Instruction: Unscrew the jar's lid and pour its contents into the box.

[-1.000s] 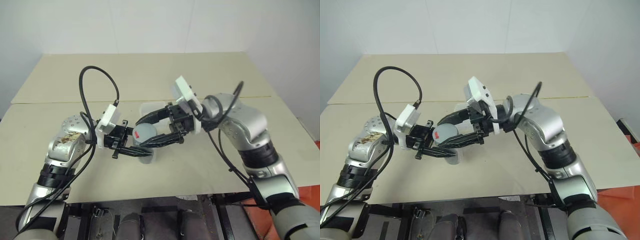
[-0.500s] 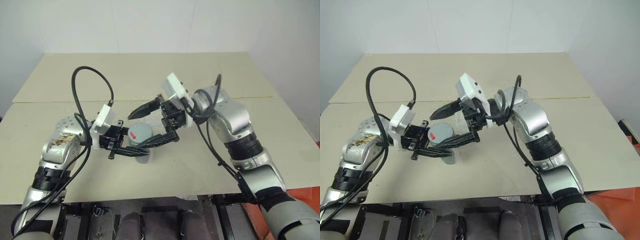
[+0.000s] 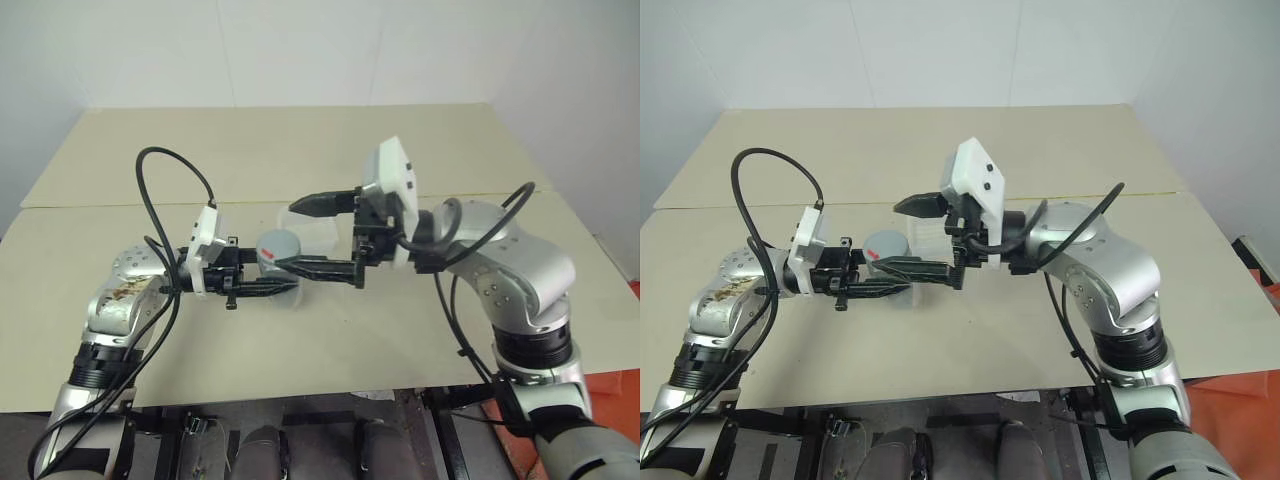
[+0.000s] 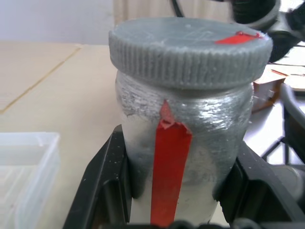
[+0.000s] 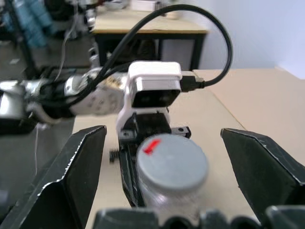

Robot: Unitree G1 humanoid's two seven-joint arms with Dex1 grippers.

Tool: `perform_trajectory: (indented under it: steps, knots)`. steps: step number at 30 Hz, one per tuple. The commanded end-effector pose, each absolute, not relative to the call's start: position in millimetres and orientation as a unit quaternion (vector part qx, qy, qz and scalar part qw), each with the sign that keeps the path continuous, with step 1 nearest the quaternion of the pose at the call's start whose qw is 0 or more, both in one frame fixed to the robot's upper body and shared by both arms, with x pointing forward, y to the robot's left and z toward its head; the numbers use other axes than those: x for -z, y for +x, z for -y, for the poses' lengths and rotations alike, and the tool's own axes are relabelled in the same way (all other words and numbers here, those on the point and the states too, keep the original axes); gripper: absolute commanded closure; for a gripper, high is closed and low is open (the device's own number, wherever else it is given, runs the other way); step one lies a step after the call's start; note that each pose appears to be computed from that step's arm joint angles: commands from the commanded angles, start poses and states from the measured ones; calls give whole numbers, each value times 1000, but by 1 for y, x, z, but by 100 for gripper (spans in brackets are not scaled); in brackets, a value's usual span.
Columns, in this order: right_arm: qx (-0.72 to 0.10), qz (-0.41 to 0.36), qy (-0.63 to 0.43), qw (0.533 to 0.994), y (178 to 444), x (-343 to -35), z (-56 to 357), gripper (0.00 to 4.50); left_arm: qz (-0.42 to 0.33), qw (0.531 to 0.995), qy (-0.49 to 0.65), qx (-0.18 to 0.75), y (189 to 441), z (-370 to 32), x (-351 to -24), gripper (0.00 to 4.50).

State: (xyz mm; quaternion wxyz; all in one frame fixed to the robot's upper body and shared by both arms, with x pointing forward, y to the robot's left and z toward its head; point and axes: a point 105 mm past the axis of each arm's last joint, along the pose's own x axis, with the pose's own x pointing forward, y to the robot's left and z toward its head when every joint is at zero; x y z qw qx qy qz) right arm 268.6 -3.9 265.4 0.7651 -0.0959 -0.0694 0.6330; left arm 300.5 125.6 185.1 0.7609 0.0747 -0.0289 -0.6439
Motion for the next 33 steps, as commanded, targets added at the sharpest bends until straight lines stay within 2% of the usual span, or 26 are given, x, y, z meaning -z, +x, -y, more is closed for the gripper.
perform_trajectory:
  steps: [1, 13, 33]
  knots:
    - [-598, 80, -122, 788, 269, -270, -7, 3, 53, 766, 81, 636, 299, -123, -198, 257]
    - [-499, 51, -145, 853, 307, -256, -17, 3, 53, 770, 88, 629, 297, -128, -200, 257]
    - [-474, 62, -149, 866, 309, -264, 29, 3, 48, 768, 91, 633, 286, -136, -200, 257]
